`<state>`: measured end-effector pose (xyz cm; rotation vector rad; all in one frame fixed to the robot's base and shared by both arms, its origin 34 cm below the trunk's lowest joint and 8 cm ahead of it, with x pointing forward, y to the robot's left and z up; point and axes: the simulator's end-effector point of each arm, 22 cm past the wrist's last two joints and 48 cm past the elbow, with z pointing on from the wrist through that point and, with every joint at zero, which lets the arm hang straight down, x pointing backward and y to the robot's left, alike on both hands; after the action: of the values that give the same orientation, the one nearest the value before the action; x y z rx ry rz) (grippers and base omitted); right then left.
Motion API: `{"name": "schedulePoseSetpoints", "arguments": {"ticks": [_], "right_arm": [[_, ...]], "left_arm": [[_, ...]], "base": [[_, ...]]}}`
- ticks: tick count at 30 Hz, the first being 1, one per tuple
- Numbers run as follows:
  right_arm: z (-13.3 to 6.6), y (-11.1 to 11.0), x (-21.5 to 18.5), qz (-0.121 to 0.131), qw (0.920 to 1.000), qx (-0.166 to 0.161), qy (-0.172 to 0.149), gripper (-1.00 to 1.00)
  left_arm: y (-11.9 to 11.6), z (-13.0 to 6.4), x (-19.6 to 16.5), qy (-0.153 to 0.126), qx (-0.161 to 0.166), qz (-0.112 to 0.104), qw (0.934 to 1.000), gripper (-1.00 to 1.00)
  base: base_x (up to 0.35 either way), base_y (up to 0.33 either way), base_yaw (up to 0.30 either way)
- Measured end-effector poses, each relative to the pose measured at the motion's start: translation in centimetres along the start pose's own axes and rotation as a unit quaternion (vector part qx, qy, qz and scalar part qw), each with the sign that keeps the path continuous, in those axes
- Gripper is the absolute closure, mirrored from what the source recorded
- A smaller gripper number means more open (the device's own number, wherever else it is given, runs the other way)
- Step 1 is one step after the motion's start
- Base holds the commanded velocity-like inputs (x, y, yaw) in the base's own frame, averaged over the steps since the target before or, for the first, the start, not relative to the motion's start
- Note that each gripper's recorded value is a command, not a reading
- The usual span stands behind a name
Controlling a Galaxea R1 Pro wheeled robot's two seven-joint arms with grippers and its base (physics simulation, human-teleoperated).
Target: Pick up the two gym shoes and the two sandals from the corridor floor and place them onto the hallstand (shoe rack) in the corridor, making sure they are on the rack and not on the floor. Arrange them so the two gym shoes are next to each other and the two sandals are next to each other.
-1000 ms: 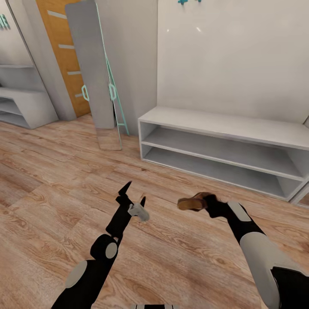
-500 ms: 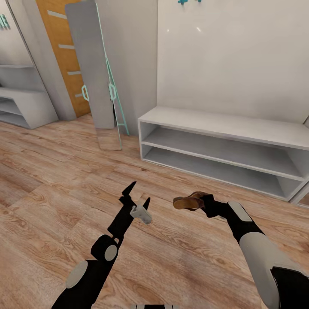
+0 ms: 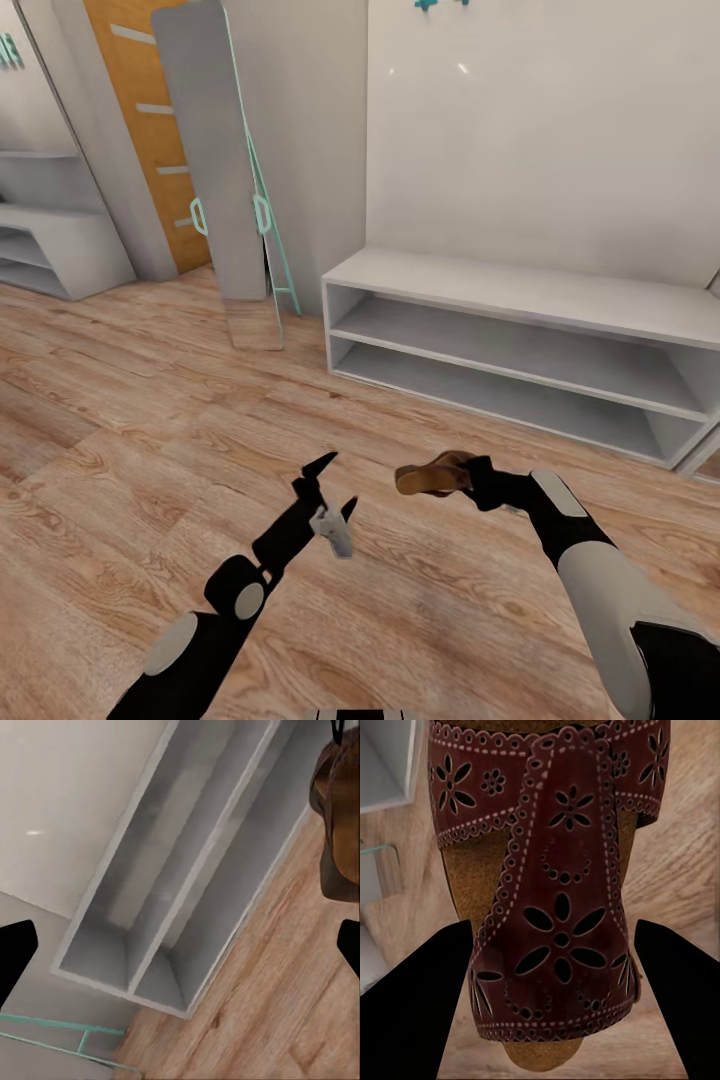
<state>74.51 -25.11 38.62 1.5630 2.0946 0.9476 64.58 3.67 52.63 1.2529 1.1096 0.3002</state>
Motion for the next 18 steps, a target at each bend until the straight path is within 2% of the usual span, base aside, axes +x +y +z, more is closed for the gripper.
{"name": "schedulePoseSetpoints", "arguments": {"ticks": [3,5,9,18], "right_arm": [[0.0,-0.3,0.5,-0.004,0.9999,0.005,0.011,1.00],[0.3,-1.8,1.2,-0.004,0.9995,0.021,0.025,1.00],[0.6,-2.9,1.9,0.001,0.9989,0.032,0.033,1.00],[1.0,-3.8,2.9,0.007,0.9982,0.041,0.042,1.00]], "left_arm": [[-0.7,-0.2,-0.4,-0.010,0.015,0.017,0.9997,-1.00],[-2.2,-0.5,-1.6,-0.028,0.040,0.045,0.9978,-1.00],[-3.6,-0.5,-2.8,-0.043,0.059,0.076,0.9945,-1.00],[-4.0,-0.5,-3.1,-0.046,0.065,0.089,0.9929,-1.00]], "base": [[0.000,0.000,0.000],[0.000,0.000,0.000],[0.000,0.000,0.000],[0.000,0.000,0.000]]}}
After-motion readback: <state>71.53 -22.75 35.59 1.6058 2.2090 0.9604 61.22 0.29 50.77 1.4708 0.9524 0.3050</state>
